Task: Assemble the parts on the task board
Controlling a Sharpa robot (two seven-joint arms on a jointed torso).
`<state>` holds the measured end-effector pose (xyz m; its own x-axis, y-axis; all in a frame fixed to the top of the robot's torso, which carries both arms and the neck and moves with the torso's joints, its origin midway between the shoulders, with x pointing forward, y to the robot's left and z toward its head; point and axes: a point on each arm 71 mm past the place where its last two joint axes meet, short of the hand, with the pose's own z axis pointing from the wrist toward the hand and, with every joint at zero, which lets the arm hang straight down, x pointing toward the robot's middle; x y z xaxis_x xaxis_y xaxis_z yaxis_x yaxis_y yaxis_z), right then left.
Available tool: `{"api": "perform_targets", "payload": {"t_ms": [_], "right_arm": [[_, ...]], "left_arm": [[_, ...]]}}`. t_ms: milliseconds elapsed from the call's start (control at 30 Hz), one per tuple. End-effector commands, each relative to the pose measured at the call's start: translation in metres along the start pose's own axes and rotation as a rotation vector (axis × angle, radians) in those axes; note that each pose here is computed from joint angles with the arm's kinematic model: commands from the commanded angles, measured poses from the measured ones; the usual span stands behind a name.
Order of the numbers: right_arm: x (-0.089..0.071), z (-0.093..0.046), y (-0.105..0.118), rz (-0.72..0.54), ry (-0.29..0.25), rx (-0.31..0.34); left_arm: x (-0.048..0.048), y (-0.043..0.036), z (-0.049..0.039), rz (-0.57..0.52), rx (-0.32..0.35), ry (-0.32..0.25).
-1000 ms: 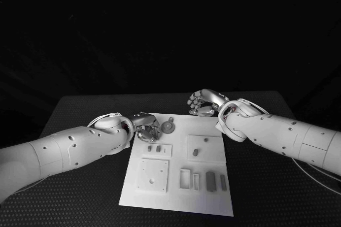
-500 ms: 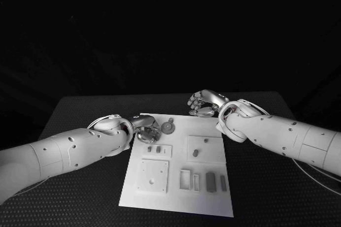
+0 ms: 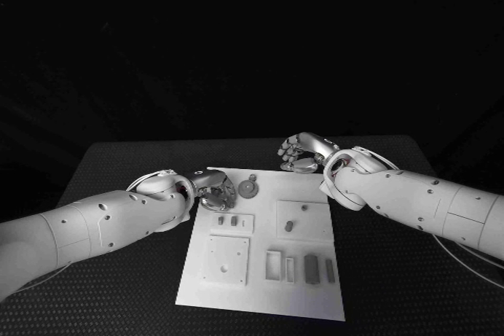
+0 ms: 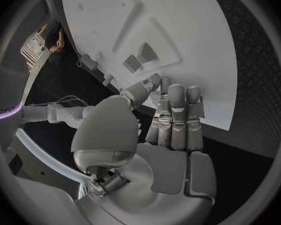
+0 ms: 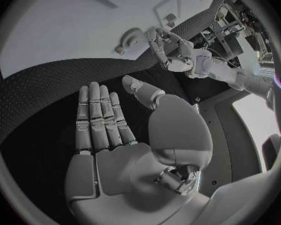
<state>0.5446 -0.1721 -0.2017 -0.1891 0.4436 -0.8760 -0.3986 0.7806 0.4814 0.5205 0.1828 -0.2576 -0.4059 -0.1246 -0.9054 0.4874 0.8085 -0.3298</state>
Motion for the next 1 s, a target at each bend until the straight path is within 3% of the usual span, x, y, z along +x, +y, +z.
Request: {"api": "perform_targets", "payload": {"t_ms": [33,267,533,767,867,1000], "right_arm": [[0.000,0.000,0.000,-0.001,0.009,-0.004],[-0.001,-0.002,-0.004,-0.002,0.014,0.000],[-0.006,-0.012,-0.015,0.010,0.051,0.003],[-0.008,-0.026,-0.028,-0.005,0.080,0.019],[-0.010,-0.032,-0.033,-0.020,0.086,0.024],[-0.008,-0.044,-0.036,-0.051,0.109,0.022]], "left_arm": [[-0.0008,0.0015,-0.0008,0.007,-0.008,-0.015],[-0.0036,0.0119,-0.0055,0.016,-0.038,-0.033],[-0.0117,0.0327,-0.0140,-0.016,-0.087,-0.060],[-0.0288,0.0550,-0.0245,-0.171,-0.128,-0.142],[-0.0322,0.0581,-0.0280,-0.289,-0.138,-0.172],[-0.0379,0.0598,-0.0365,-0.539,-0.107,-0.234]]}}
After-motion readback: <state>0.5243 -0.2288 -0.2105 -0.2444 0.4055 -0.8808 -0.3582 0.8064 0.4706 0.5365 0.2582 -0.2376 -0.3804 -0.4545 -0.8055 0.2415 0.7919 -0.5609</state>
